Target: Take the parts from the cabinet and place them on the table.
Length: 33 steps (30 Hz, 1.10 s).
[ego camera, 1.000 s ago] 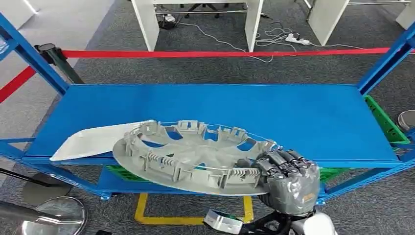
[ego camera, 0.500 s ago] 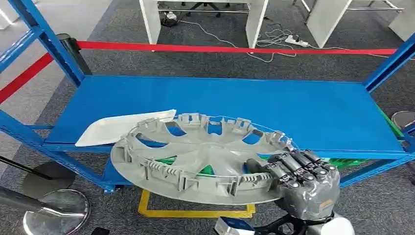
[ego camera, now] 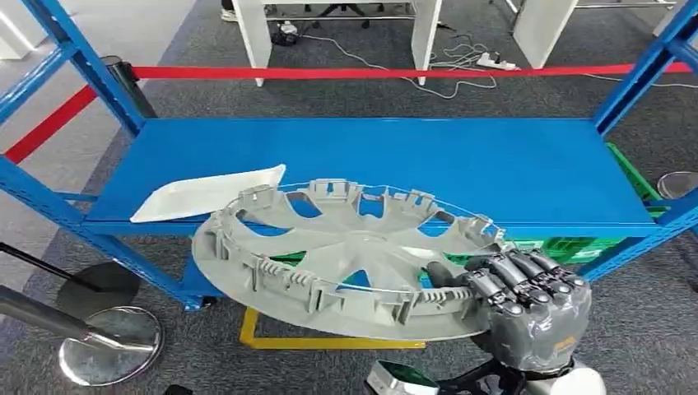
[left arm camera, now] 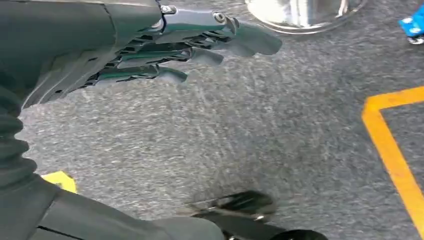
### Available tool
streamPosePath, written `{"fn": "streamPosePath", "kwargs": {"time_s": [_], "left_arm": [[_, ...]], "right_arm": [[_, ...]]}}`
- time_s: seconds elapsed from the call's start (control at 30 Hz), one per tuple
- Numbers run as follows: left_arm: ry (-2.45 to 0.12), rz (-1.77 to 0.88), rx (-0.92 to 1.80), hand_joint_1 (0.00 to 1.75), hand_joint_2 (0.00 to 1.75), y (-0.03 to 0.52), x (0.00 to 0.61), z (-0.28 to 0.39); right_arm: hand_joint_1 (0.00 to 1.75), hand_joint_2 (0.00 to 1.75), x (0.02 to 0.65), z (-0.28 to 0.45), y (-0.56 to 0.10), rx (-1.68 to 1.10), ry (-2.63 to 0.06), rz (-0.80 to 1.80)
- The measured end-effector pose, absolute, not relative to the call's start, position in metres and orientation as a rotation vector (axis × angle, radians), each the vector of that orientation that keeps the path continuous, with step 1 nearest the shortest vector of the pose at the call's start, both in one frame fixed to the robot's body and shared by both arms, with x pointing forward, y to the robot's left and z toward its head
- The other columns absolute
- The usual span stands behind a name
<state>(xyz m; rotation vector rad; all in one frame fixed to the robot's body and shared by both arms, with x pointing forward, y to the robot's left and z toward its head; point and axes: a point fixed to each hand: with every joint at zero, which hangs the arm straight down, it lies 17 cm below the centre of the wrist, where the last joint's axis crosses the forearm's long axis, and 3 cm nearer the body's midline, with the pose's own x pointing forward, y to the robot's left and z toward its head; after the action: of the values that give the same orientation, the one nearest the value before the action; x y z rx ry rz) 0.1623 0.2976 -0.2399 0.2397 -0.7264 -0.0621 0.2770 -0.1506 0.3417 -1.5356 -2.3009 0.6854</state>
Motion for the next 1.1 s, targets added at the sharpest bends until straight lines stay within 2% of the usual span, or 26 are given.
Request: {"fn": "streamPosePath", "kwargs": {"time_s": [1.1], "left_arm": [[-0.748, -0.224, 0.220, 0.00, 1.75, 0.275, 0.160, -0.239]], "right_arm": [[1.75, 1.75, 0.251, 0.366, -0.202, -1.734, -2.168, 0.600]]}}
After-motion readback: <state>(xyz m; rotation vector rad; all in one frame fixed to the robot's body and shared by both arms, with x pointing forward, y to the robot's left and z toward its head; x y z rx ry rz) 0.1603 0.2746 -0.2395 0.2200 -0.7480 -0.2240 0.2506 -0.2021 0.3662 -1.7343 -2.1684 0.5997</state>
